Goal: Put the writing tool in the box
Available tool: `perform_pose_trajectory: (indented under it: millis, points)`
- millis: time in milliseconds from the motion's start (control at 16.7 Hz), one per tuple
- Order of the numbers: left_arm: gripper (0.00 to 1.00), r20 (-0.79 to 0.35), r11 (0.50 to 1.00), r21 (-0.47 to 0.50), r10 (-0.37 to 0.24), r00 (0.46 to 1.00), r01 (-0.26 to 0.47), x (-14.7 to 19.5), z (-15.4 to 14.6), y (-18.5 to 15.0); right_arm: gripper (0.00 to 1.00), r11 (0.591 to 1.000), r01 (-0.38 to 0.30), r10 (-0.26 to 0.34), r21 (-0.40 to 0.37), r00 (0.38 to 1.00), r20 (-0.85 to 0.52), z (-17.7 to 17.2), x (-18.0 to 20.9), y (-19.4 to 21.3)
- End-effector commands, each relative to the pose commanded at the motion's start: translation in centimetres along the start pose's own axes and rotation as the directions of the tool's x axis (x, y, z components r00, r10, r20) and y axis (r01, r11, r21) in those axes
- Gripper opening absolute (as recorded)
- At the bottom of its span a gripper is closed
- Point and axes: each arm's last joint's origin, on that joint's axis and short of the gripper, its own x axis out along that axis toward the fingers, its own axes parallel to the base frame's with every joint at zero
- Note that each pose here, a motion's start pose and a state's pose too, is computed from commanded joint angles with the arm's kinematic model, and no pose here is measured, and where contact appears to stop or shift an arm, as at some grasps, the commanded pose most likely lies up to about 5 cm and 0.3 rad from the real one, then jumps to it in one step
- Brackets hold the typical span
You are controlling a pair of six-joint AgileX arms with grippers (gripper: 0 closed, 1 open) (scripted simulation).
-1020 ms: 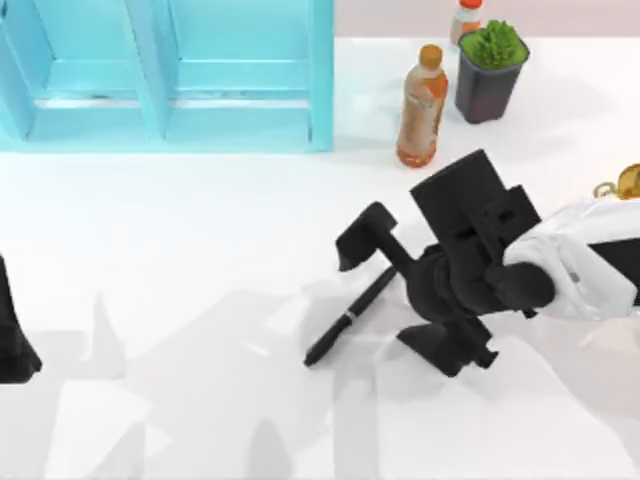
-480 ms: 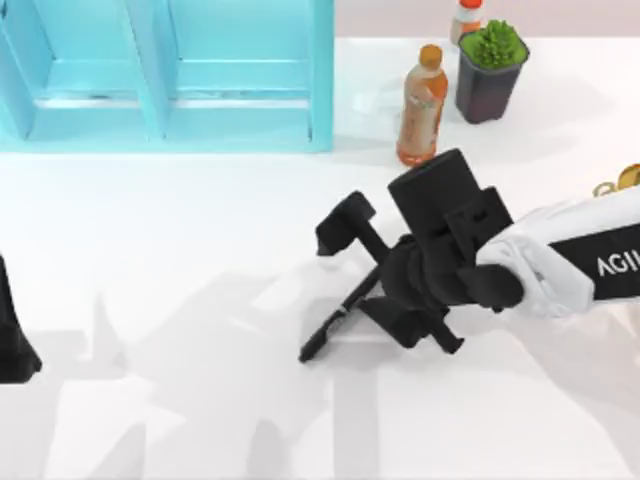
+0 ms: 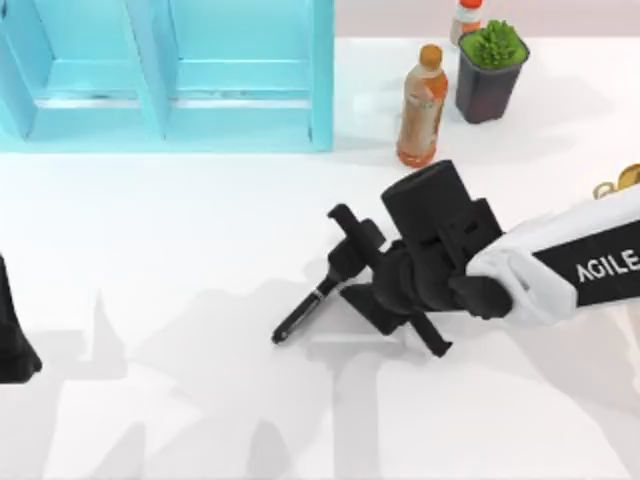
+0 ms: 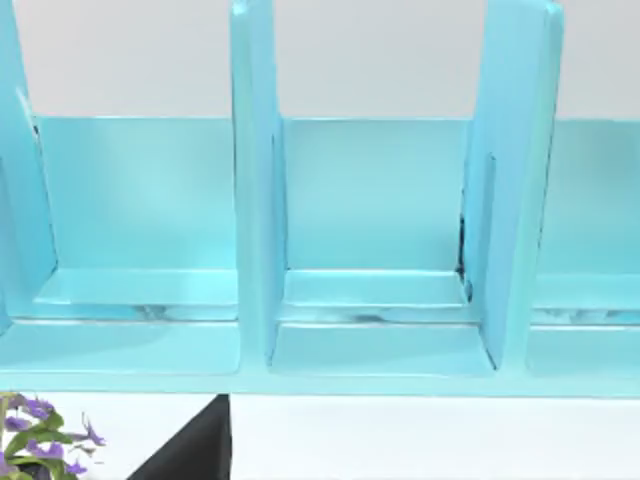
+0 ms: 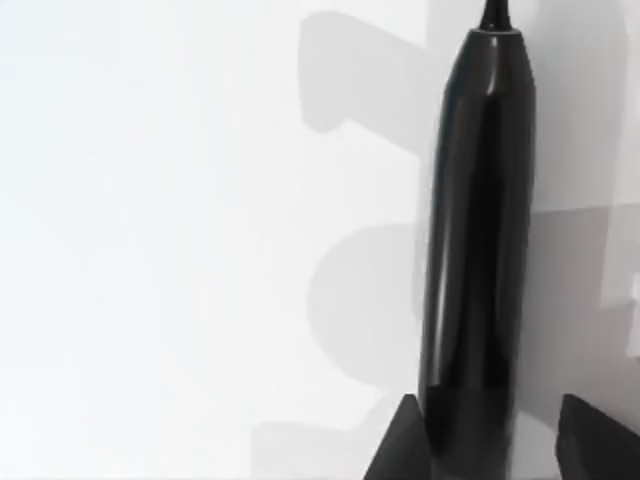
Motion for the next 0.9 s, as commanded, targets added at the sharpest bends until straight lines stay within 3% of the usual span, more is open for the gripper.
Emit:
perform_pose_trajectory:
  millis: [180,240,660,720,900]
  points:
    - [1.0,0.0,1.0,0.0,0.0,1.0,0.0,0.0,0.0,0.0,0.02,1.0,0.0,0.0,0.0,1.0,0.0,0.0,0.0,0.0]
    - [1.0,0.0,1.0,0.0,0.0,1.0,0.0,0.0,0.0,0.0,0.0,1.0,0.0,0.0,0.0,1.0,0.0,0.0,0.0,0.0]
    - [1.0,0.0,1.0,0.0,0.0,1.0,0.0,0.0,0.0,0.0,0.0,1.0,0.0,0.0,0.0,1.0,0.0,0.0,0.0,0.0]
    - [1.0,0.0,1.0,0.0,0.0,1.0,0.0,0.0,0.0,0.0,0.0,0.999,-0.05,0.049,0.008,0.999,0.008,0.4,-1.0,1.3]
    - [1.0,0.0,1.0,0.0,0.0,1.0,0.0,0.0,0.0,0.0,0.0,0.997,-0.077,0.077,0.001,0.997,0.013,0.5,-2.1,2.8]
